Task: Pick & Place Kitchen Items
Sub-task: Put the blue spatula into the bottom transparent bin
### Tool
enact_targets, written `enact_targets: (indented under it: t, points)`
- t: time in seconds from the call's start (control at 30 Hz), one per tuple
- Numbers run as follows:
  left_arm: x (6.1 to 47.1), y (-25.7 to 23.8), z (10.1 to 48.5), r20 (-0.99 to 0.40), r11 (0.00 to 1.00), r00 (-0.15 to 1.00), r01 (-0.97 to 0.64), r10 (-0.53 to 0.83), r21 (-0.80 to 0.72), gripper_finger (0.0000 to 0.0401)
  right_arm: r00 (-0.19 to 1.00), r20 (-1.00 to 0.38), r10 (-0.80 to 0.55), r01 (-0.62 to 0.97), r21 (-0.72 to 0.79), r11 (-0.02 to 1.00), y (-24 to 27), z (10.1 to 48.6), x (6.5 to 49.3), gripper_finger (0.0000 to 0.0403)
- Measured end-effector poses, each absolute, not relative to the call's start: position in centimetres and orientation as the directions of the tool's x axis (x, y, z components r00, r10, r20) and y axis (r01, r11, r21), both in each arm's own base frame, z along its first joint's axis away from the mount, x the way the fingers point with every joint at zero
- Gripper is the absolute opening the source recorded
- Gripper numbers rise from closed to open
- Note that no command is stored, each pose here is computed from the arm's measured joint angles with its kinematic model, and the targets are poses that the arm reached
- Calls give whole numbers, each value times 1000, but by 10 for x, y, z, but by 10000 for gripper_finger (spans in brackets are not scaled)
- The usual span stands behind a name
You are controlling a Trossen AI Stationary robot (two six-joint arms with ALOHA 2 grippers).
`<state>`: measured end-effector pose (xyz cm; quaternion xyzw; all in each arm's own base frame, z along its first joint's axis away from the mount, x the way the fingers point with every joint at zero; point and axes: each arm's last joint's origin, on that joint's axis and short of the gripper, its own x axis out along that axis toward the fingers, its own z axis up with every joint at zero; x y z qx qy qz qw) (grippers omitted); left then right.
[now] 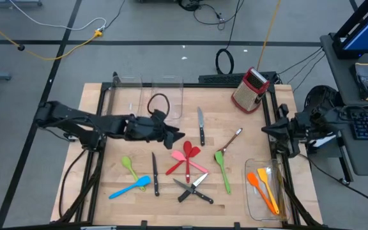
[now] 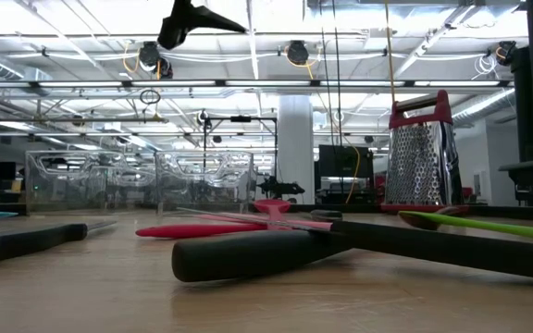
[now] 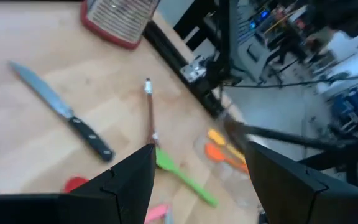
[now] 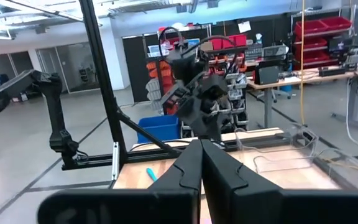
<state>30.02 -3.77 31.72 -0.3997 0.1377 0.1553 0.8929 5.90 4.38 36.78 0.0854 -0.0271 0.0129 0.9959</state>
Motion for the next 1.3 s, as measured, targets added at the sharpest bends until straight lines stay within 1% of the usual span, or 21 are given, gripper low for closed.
enact_targets:
  t: [0.17,0.23,0.33,0.4,0.47,0.5,0.57,0.67,0.77,0.9,1.07,1.3]
  points:
    - [307,-48,303,-423,556,895,-427,144,-713,253,998,64,26,-35,145,989,41,368,57,0]
    - [305,-52,296,-482,518,868,-471,123,-715,253,996,69,51,-60,147,987,41,369,56,0]
    - [306,-57,287,-541,428,838,-517,76,-741,253,995,73,74,-84,147,986,41,369,56,0]
    - [301,-62,279,-614,382,788,-577,31,-722,253,995,72,73,-83,147,986,41,369,56,0]
    - [299,-67,273,-662,311,749,-623,-26,-717,253,995,72,73,-83,137,987,41,369,56,0]
    - [295,-70,270,-700,284,712,-661,-56,-695,253,995,72,73,-82,131,988,41,369,56,0]
    - [287,-76,261,-775,254,623,-737,-108,-627,253,995,72,73,-82,120,989,41,369,56,0]
    - [273,-85,255,-850,239,500,-816,-165,-527,253,995,72,73,-81,105,991,41,369,56,0]
    - [260,-96,249,-904,299,392,-854,-171,-427,253,995,72,73,-80,93,992,41,369,56,0]
    - [242,-114,245,-942,451,290,-828,-167,-334,253,995,71,73,-78,72,994,41,369,56,0]
    - [225,-136,244,-958,630,233,-722,-168,-286,253,995,71,73,-78,71,994,41,369,56,0]
    - [213,-166,229,-977,791,168,-576,-130,-205,253,995,72,73,-78,72,994,41,369,56,0]
